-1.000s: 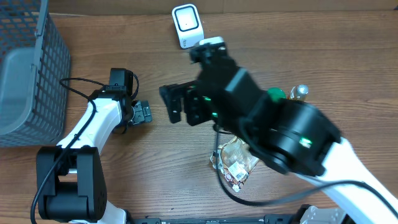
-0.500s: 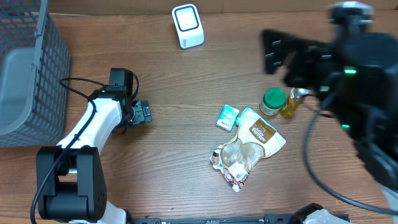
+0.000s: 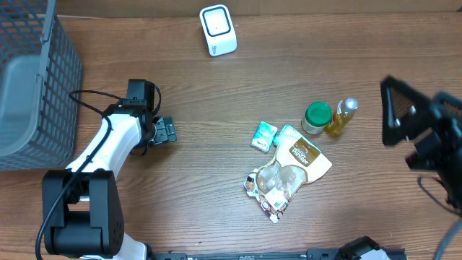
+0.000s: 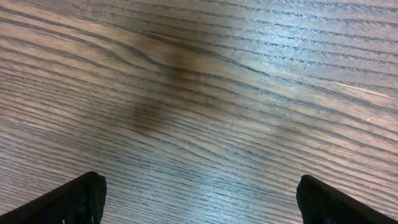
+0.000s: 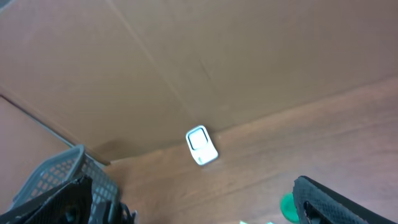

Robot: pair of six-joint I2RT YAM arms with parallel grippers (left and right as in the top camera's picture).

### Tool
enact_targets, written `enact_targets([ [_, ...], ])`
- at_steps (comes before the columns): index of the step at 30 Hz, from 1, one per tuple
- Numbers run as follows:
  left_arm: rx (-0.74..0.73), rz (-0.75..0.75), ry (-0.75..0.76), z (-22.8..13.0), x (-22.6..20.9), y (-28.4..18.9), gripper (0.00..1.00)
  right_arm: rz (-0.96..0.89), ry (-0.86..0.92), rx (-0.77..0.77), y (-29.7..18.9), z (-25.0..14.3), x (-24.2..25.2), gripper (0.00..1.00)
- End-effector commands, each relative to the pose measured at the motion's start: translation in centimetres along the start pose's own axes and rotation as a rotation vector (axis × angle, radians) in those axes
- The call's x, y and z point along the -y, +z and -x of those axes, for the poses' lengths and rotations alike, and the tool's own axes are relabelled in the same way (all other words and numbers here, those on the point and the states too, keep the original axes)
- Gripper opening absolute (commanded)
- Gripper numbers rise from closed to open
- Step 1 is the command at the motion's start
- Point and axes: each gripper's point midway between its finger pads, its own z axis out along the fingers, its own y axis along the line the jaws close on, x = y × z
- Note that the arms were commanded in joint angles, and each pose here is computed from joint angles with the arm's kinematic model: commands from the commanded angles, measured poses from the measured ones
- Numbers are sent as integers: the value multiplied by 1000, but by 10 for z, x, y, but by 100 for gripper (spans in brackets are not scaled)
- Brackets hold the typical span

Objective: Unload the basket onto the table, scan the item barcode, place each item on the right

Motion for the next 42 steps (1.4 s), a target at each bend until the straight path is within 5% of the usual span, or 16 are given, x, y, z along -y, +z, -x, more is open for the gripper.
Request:
enact_targets([
  [1, 22, 6, 18, 6, 0, -5, 100, -8, 6, -2, -14, -4, 7, 100],
  [13, 21, 6, 18, 6, 0, -5, 100, -151, -10, -122, -75, -56, 64, 100],
  [35, 21, 6, 18, 6, 0, -5, 100, -327, 64, -34, -85, -51, 87, 100],
  [42, 21, 6, 18, 6, 0, -5, 100, -357, 59, -106, -79, -91, 107, 100],
])
